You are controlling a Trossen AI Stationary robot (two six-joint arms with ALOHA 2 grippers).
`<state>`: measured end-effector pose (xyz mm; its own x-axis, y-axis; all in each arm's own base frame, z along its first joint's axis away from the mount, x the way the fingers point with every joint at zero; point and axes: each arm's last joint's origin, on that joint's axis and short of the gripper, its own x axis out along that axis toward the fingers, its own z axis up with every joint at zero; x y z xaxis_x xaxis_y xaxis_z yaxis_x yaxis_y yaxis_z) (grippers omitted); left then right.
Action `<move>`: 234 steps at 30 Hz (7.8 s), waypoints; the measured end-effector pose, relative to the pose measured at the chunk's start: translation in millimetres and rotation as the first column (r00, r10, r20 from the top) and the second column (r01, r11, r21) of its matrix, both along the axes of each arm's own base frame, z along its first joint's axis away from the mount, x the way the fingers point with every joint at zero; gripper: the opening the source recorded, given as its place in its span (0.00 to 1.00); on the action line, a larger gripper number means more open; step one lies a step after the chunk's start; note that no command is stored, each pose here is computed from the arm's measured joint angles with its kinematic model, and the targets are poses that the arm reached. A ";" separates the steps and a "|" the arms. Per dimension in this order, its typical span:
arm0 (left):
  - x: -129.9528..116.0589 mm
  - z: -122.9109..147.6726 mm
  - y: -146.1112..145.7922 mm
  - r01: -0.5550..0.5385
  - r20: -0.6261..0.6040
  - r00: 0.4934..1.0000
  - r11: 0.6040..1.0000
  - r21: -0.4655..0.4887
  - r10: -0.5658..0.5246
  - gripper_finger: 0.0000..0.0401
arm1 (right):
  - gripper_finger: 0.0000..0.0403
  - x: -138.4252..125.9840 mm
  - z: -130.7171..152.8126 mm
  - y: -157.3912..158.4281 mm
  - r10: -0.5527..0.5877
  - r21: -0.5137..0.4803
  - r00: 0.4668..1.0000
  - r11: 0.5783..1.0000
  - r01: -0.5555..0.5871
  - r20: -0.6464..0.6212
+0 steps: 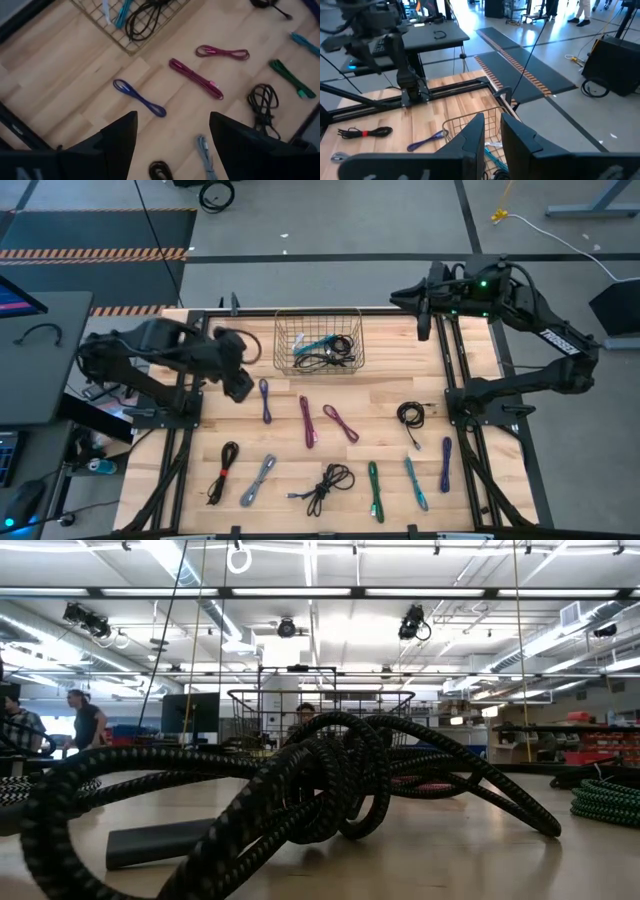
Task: Pick and place USB-C Cables
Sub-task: Put the dark blue charger cable into the wire basket
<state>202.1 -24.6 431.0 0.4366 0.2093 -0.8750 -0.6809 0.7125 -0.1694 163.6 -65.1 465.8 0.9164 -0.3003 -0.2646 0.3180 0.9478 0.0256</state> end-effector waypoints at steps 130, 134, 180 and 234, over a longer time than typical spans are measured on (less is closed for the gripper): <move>45.3 -56.0 18.5 -0.218 0.238 0.959 0.937 0.275 0.153 0.05 | 0.17 2.0 -6.9 1.3 0.050 0.004 0.996 0.999 -0.050 -0.068; 42.4 -20.8 35.8 -0.151 0.252 0.966 0.904 0.400 0.050 0.05 | 0.17 2.3 -6.1 1.1 0.044 0.019 0.998 0.999 -0.043 -0.054; 192.3 -229.6 171.3 0.658 -0.259 0.736 0.751 0.057 -0.625 0.05 | 0.17 4.3 0.7 1.2 0.027 0.132 0.998 0.991 -0.034 0.057; 187.1 -235.6 203.2 0.563 -0.204 0.816 0.824 0.064 -0.541 0.04 | 0.17 4.2 0.5 1.2 0.027 0.132 0.998 0.991 -0.034 0.054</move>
<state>389.2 178.6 195.4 0.3567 0.0821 -0.9306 -0.1770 0.9840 0.0190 167.7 -63.9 466.3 0.9382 -0.2377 -0.2517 0.2841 0.9440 0.1676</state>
